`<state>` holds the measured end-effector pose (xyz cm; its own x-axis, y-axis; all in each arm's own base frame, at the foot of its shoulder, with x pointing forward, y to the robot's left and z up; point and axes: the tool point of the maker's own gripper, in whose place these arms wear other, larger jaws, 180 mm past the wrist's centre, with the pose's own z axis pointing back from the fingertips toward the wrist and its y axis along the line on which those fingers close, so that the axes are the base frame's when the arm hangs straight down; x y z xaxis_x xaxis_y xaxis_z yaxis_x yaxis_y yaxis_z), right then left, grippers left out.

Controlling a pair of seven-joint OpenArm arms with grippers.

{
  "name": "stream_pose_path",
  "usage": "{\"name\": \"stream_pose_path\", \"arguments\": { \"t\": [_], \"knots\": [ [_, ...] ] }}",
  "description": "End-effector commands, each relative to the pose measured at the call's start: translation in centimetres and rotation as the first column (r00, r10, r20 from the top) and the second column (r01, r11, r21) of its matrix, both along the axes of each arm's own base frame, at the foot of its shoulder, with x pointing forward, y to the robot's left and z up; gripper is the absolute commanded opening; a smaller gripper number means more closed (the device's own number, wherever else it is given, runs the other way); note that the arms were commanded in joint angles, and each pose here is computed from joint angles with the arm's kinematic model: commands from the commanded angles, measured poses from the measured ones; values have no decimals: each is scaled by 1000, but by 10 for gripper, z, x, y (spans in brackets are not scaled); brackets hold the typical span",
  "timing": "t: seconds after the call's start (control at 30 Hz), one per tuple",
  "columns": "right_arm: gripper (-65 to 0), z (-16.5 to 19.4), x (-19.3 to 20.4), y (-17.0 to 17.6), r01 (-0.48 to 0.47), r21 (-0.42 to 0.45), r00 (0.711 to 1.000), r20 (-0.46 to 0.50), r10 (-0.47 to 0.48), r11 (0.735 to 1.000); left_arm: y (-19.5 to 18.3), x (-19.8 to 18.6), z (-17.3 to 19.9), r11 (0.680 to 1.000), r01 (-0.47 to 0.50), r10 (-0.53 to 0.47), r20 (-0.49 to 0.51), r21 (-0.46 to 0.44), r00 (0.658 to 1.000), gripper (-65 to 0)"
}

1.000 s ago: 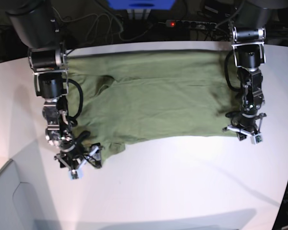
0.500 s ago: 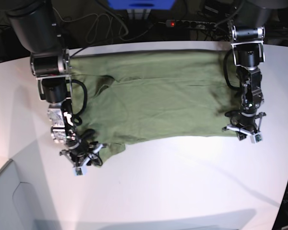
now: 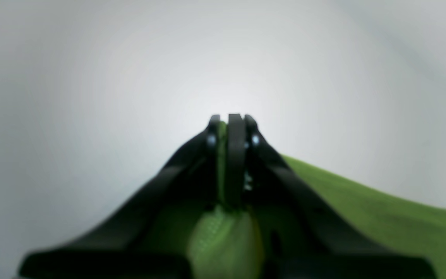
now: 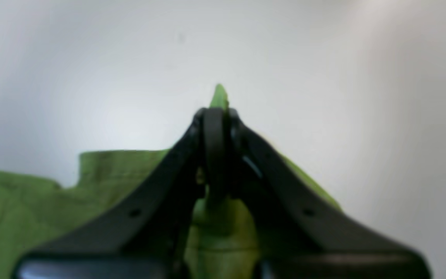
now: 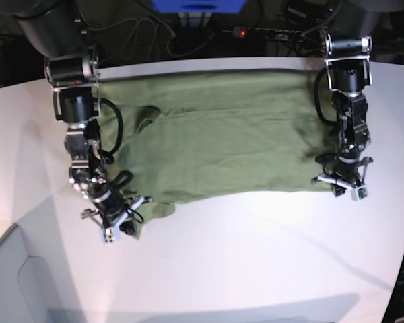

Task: Fold the T-shirt properly
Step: 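Lay the folded edge down and pull both grippers back toward the collar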

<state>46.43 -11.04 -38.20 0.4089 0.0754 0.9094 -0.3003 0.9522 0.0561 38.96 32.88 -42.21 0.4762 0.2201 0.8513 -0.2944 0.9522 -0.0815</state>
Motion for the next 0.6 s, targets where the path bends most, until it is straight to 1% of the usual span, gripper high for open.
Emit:
{"name": "stream_pose_path", "arguments": {
  "t": [0.0, 0.03, 0.17, 0.3, 0.43, 0.57],
  "knots": [
    [-649, 26, 11, -3, 3, 8, 997, 80, -4, 1000, 2, -8, -7, 1000, 4, -4, -59, 1, 998, -650],
    [-649, 31, 7, 0, -4, 9, 995, 98, 3, 1000, 0, -8, -3, 1000, 15, -14, -46, 8, 999, -650],
    [-649, 34, -6, 1, -6, 13, 993, 120, 4, 1000, -11, -11, 18, 997, 61, -61, 9, 42, 998, -650],
    [-649, 44, -16, -17, 45, 31, 987, 156, -49, 999, -24, -14, 40, 992, 99, -104, 68, 73, 992, -650],
    [-649, 55, -31, -28, 71, 30, 980, 184, -75, 997, -33, -20, 56, 988, 126, -136, 105, 90, 985, -650],
    [-649, 60, -50, -27, 66, 9, 982, 178, -66, 998, -27, -29, 74, 988, 107, -122, 150, 108, 981, -650]
  ]
}}
